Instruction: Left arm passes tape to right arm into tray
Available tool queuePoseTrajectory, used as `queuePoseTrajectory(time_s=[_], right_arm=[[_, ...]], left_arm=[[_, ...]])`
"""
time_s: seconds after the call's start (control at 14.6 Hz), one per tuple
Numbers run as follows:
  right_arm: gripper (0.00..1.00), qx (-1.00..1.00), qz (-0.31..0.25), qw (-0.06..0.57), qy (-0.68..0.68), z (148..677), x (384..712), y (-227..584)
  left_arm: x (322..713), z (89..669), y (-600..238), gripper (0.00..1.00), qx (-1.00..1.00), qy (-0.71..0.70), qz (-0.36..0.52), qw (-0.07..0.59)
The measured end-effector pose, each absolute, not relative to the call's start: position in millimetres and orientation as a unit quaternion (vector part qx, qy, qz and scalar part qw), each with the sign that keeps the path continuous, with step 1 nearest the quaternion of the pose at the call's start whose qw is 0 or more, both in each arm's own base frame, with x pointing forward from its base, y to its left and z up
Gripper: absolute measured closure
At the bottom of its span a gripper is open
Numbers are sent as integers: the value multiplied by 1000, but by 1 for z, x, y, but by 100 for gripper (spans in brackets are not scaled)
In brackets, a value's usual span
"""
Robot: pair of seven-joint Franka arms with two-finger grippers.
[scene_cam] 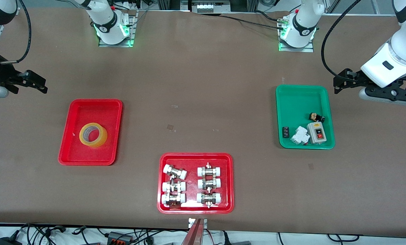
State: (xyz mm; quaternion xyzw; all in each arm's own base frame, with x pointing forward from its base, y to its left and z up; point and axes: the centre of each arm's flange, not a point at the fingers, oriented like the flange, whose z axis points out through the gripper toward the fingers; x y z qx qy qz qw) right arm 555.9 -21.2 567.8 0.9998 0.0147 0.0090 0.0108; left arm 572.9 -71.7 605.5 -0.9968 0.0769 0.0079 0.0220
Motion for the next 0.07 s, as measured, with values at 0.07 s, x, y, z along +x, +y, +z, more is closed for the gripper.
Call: queuePoseTrajectory(time_s=[0.07], right_arm=[[0,1000,9,11,15,568,556,-21]], left_arm=[[573,605,-72,0,-997,77,8,22]])
